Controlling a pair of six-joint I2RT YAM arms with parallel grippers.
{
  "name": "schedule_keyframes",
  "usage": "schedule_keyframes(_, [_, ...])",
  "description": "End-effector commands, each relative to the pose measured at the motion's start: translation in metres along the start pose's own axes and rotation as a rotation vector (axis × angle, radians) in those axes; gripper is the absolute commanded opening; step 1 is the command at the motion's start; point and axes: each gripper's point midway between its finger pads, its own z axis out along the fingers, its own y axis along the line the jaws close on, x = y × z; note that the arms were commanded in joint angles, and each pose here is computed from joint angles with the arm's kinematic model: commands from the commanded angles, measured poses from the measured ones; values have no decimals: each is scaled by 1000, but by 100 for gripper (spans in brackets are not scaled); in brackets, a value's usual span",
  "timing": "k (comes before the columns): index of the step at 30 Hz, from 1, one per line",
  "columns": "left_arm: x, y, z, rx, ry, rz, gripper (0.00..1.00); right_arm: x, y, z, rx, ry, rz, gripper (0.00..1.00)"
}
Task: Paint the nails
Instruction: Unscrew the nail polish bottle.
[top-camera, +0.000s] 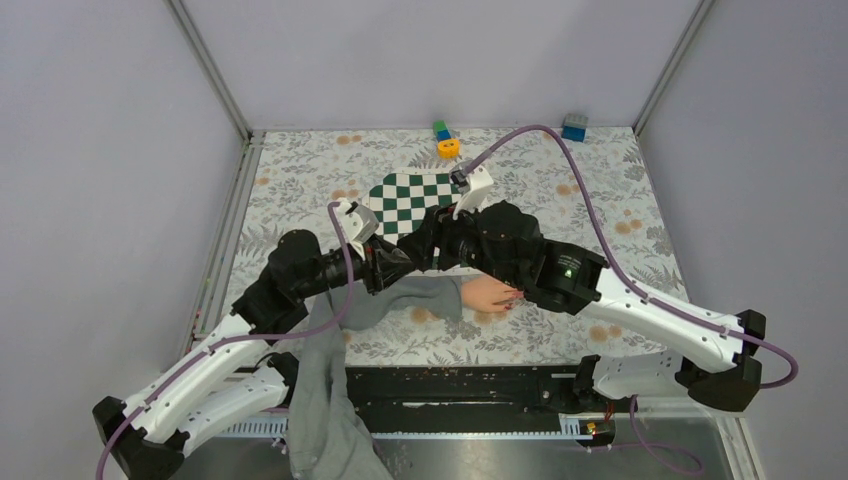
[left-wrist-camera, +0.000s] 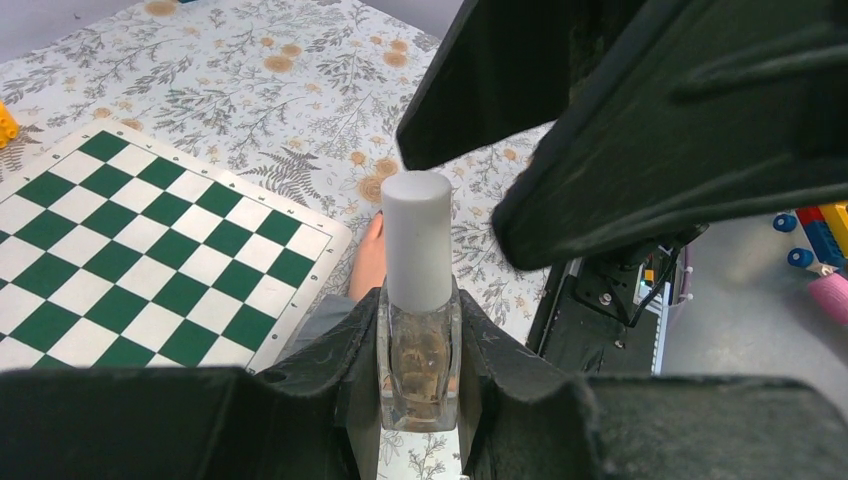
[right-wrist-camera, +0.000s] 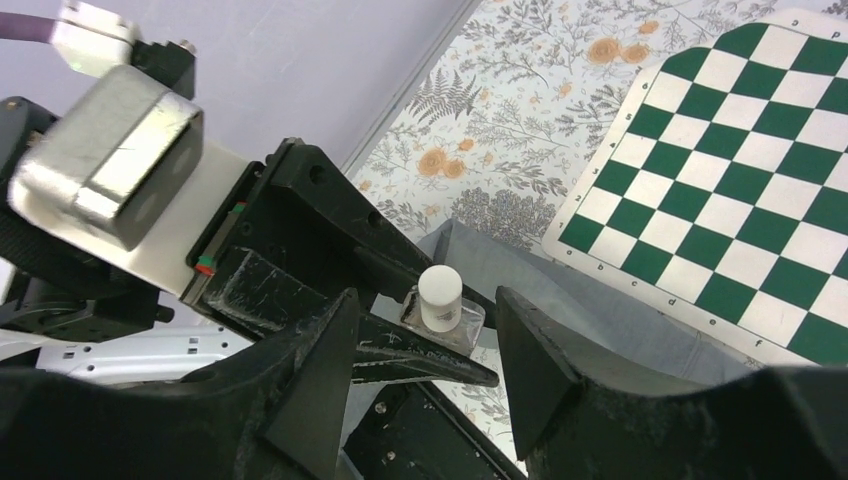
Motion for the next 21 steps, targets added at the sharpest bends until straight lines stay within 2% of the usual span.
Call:
schedule_keyframes(1, [-32,-5,-1,3,-73,51,0,-13,11,3,-10,-28,21,58])
schedule_keyframes(13, [-32,-6,-1,7,-72,56,0,-10,12,12,-8,-16,14,43])
schedule_keyframes(21, [-33,-5,-3,-2,-73,63,0,-3,13,15,-19,7,8,40])
